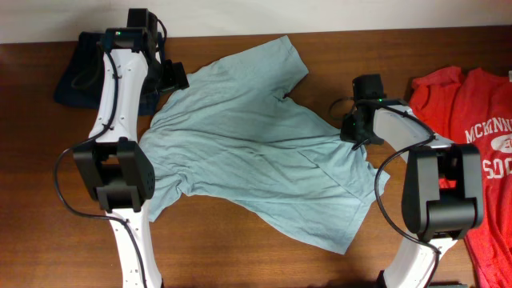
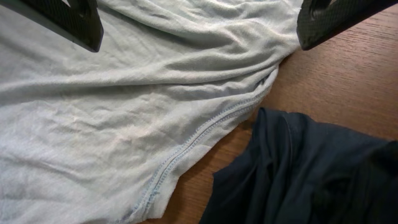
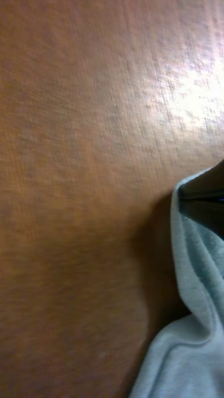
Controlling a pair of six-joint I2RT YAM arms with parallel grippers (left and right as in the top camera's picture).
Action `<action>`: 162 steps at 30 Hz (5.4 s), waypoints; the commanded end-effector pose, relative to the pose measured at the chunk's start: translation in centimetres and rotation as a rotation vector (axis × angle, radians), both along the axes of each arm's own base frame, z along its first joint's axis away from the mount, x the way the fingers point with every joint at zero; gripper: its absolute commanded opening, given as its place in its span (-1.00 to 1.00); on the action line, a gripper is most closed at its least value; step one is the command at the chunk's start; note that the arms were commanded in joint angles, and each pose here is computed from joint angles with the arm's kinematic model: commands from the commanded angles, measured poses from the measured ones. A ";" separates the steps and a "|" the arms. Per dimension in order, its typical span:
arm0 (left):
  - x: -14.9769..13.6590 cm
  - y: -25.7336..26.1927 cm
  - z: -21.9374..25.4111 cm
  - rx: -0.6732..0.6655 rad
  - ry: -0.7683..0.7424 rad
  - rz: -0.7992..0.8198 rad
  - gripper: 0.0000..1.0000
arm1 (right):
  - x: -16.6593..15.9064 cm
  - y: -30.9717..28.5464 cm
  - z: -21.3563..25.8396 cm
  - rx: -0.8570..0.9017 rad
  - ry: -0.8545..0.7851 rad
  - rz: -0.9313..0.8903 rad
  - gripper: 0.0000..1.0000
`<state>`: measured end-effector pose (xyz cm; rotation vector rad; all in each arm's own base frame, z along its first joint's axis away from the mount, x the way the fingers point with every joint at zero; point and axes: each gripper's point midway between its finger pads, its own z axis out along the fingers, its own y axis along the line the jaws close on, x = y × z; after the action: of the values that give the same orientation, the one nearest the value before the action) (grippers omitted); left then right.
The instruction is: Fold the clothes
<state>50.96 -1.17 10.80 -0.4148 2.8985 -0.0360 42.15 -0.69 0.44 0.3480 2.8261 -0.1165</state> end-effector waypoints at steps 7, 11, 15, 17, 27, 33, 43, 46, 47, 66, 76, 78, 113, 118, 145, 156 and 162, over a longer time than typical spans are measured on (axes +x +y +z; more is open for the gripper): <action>0.1 0.0 1.1 0.012 -0.025 -0.012 0.98 | 1.9 -3.6 -0.6 -0.053 -0.071 -0.036 -0.92; 0.1 0.0 1.1 0.012 -0.025 -0.012 0.99 | 2.7 -4.7 -1.2 -0.038 -0.072 0.009 -0.92; 0.1 0.0 1.1 0.012 -0.025 -0.012 0.98 | 4.9 -5.4 1.2 -0.048 -0.119 0.023 -0.92; 0.1 0.0 1.1 0.012 -0.025 -0.012 0.98 | 6.1 -5.5 3.5 -0.049 -0.135 0.024 -0.92; 0.1 0.0 1.1 0.012 -0.025 -0.012 0.99 | 0.2 -4.6 9.7 0.129 0.156 -0.123 -0.91; 0.1 0.0 1.1 0.012 -0.025 -0.012 0.98 | -5.0 -5.4 8.8 0.225 0.347 -0.242 -0.91; 0.1 0.0 1.1 0.012 -0.025 -0.012 0.98 | -11.0 -7.3 9.4 0.314 0.543 -0.365 -0.83; 0.1 0.0 1.1 0.012 -0.025 -0.012 0.99 | -12.3 -7.2 9.5 0.318 0.541 -0.377 -0.72; 0.1 0.0 1.1 0.012 -0.025 -0.012 0.98 | -12.7 -7.2 9.4 0.319 0.537 -0.380 -0.69; 0.1 0.0 1.1 0.012 -0.025 -0.012 0.98 | -11.5 -6.6 0.5 0.621 0.224 -0.359 -0.38; 0.1 0.0 1.1 0.012 -0.025 -0.012 0.99 | -10.7 -5.7 1.0 0.693 0.200 -0.381 -0.42; 0.1 0.0 1.1 0.012 -0.025 -0.012 0.99 | -10.7 -5.8 1.0 0.687 0.200 -0.380 -0.92; 0.1 -0.7 1.1 0.011 -0.025 -0.025 0.99 | 0.7 -13.3 9.0 0.392 -0.156 -0.279 -0.92; 0.1 -0.7 1.1 0.011 -0.025 -0.026 0.99 | 3.3 -11.5 6.9 0.303 -0.159 -0.195 -0.92; 0.1 -0.8 1.1 0.011 -0.025 -0.028 0.99 | 6.9 -8.7 11.5 0.182 -0.146 -0.014 0.25; 0.1 -0.8 1.1 0.011 -0.025 -0.028 0.99 | 5.7 4.8 11.0 0.304 -0.021 0.267 -0.92; 0.1 -0.8 1.1 0.011 -0.025 -0.028 0.98 | 5.4 9.7 7.5 0.291 0.050 0.375 -0.92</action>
<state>50.94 -1.80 10.80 -0.3959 2.9008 -0.0337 47.74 7.19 10.30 -0.0585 2.8581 0.3659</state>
